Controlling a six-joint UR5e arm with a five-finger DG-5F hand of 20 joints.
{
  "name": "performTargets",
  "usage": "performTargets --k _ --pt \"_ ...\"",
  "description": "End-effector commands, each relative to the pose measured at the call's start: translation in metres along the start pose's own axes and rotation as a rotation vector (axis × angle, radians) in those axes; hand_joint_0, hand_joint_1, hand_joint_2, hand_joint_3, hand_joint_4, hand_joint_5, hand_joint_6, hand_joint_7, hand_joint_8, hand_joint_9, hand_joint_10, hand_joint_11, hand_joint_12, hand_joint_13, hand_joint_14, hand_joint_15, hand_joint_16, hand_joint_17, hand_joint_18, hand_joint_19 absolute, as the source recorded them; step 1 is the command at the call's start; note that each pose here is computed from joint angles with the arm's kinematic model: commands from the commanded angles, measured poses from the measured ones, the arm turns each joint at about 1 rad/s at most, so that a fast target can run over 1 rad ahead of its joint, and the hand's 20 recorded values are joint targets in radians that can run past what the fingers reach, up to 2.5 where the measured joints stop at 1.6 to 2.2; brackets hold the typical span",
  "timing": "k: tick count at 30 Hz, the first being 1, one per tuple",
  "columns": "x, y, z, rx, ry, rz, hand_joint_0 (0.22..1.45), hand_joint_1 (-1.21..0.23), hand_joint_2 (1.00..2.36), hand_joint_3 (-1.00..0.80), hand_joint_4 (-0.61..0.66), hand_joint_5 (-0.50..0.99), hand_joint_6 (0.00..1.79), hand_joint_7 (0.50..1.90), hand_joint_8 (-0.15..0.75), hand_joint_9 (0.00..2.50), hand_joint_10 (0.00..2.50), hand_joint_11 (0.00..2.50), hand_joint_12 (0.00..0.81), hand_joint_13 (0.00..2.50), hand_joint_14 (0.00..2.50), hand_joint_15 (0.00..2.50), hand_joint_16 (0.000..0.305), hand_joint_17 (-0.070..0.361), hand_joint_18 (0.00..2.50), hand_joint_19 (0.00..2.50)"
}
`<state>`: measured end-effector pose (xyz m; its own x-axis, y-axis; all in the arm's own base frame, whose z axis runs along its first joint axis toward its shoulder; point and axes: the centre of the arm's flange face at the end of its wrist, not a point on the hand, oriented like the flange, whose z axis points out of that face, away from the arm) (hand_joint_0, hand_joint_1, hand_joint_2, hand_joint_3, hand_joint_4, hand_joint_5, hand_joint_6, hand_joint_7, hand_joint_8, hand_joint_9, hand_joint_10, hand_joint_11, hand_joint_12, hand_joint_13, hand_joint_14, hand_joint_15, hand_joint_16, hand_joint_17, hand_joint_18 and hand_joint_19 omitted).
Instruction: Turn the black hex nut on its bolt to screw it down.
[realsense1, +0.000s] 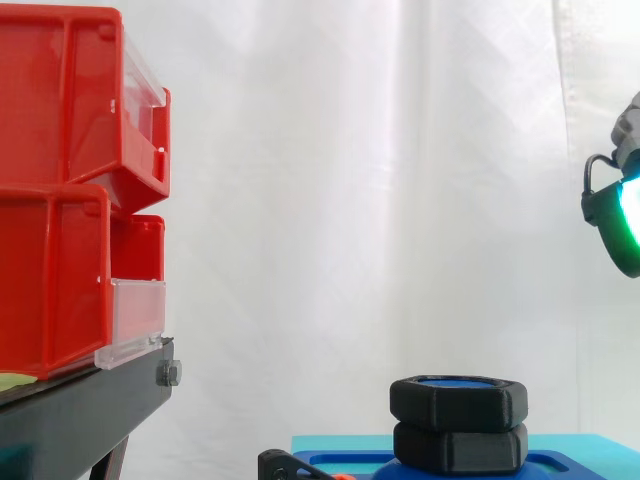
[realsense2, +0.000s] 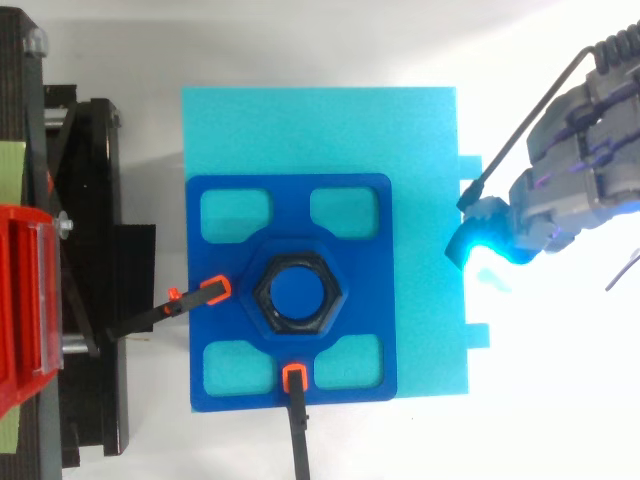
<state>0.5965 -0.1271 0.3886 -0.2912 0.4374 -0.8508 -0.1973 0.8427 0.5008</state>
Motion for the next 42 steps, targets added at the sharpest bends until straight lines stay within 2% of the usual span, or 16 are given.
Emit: performTargets --k 1,2,3,4,6,10,16,18,19,21,27,31,36,42 --pt "-0.0015 -0.0031 0.0000 0.029 -0.021 0.342 0.51 -0.54 1.00 -0.50 0.23 -0.14 0.50 0.77 0.294 0.97 0.01 0.25 0.331 0.86 0.01 0.23 0.041 0.093 0.77 0.39" --pt "-0.0025 -0.0052 -0.0001 0.046 -0.037 0.432 0.51 -0.54 1.00 -0.50 0.23 -0.14 0.50 0.76 0.291 0.97 0.01 0.23 0.329 0.86 0.01 0.22 0.041 0.093 0.76 0.39" --pt "-0.0035 -0.0054 0.0000 0.050 -0.043 0.455 0.51 -0.54 1.00 -0.50 0.22 -0.14 0.50 0.74 0.291 0.95 0.01 0.19 0.328 0.84 0.01 0.20 0.042 0.094 0.76 0.39" --pt "-0.0036 -0.0071 -0.0001 0.061 -0.055 0.502 0.51 -0.54 1.00 -0.50 0.22 -0.14 0.50 0.71 0.293 0.93 0.00 0.16 0.332 0.83 0.01 0.18 0.043 0.096 0.76 0.38" --pt "-0.0045 -0.0091 -0.0004 0.077 -0.071 0.565 0.51 -0.55 1.00 -0.50 0.22 -0.15 0.50 0.66 0.284 0.90 0.00 0.08 0.326 0.80 0.00 0.15 0.043 0.097 0.75 0.37" --pt "-0.0046 -0.0097 -0.0006 0.081 -0.076 0.602 0.51 -0.55 1.00 -0.50 0.17 -0.17 0.50 0.59 0.271 0.82 0.00 0.00 0.308 0.71 0.00 0.07 0.042 0.094 0.68 0.35" --pt "-0.0046 -0.0097 -0.0006 0.081 -0.076 0.605 0.49 -0.53 1.00 -0.50 0.18 -0.18 0.50 0.53 0.254 0.69 0.00 0.00 0.301 0.53 0.00 0.00 0.042 0.094 0.52 0.24" --pt "-0.0043 -0.0091 -0.0002 0.081 -0.076 0.604 0.47 -0.53 1.00 -0.50 0.19 -0.20 0.50 0.50 0.241 0.51 0.00 0.00 0.305 0.34 0.00 0.00 0.043 0.097 0.32 0.12" --pt "-0.0043 -0.0089 -0.0001 0.080 -0.075 0.604 0.47 -0.53 1.00 -0.50 0.19 -0.20 0.50 0.50 0.241 0.51 0.00 0.00 0.306 0.34 0.00 0.00 0.043 0.097 0.32 0.12" --pt "-0.0043 -0.0089 -0.0001 0.080 -0.075 0.604 0.46 -0.53 1.00 -0.50 0.21 -0.21 0.50 0.50 0.229 0.36 0.00 0.00 0.315 0.21 0.00 0.00 0.045 0.102 0.16 0.04" --pt "-0.0047 -0.0090 0.0001 0.080 -0.078 0.590 0.44 -0.46 1.00 -0.50 0.20 -0.24 0.50 0.50 0.212 0.15 0.00 0.00 0.331 0.03 0.00 0.00 0.050 0.112 0.01 0.04" --pt "-0.0047 -0.0090 0.0001 0.080 -0.078 0.589 0.43 -0.41 1.00 -0.50 0.13 -0.26 0.50 0.50 0.208 0.02 0.00 0.00 0.342 0.00 0.00 0.00 0.053 0.118 0.00 0.07" --pt "-0.0052 -0.0098 -0.0002 0.080 -0.080 0.589 0.43 -0.40 1.00 -0.50 0.04 -0.27 0.50 0.50 0.190 0.00 0.00 0.00 0.342 0.00 0.00 0.00 0.054 0.120 0.00 0.04" --pt "-0.0048 -0.0090 0.0003 0.079 -0.079 0.588 0.42 -0.39 1.00 -0.50 0.00 -0.29 0.50 0.50 0.191 0.00 0.00 0.00 0.356 0.00 0.00 0.00 0.056 0.127 0.00 0.02"
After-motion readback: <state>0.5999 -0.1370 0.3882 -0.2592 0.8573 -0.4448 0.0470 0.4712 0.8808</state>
